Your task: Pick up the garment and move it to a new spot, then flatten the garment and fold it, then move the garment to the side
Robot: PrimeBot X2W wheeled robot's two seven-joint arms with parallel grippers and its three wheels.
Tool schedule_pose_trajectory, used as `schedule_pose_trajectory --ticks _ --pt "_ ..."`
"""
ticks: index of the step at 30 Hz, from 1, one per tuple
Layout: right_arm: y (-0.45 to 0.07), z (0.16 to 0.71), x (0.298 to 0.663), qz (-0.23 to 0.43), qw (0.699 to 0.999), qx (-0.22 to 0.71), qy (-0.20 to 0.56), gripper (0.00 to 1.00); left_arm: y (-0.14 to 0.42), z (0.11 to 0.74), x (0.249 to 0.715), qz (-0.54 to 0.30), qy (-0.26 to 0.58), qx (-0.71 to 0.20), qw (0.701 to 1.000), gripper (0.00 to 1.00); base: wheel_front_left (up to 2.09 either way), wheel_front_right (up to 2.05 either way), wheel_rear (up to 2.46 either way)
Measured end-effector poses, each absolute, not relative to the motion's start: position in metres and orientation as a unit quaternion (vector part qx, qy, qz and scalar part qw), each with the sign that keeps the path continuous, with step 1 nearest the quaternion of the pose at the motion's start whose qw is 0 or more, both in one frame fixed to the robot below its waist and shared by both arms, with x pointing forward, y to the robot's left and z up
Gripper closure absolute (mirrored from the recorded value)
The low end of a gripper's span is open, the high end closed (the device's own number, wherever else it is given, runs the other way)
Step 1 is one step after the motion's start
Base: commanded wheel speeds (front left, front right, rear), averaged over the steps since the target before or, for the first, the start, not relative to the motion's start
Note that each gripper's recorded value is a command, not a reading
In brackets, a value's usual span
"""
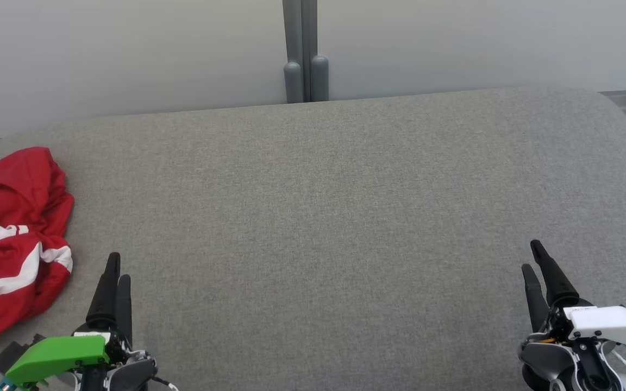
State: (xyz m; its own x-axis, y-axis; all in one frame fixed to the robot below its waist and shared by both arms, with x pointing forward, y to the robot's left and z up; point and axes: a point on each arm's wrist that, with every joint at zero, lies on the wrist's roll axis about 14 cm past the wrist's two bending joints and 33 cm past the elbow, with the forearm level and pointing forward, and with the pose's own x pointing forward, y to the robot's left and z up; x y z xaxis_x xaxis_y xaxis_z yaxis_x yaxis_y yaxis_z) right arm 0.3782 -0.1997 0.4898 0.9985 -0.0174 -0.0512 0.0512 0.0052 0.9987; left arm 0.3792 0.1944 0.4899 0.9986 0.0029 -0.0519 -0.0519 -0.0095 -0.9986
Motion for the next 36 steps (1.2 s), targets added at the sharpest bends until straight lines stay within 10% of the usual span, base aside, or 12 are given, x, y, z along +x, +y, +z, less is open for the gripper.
schedule_pose_trajectory --ticks 36 --pt "-0.193 0.521 0.377 0.013 0.944 0.330 -0.021 0.00 0.190 0.490 0.378 0.027 0.020 -0.426 0.904 0.00 0.00 0.00 0.00"
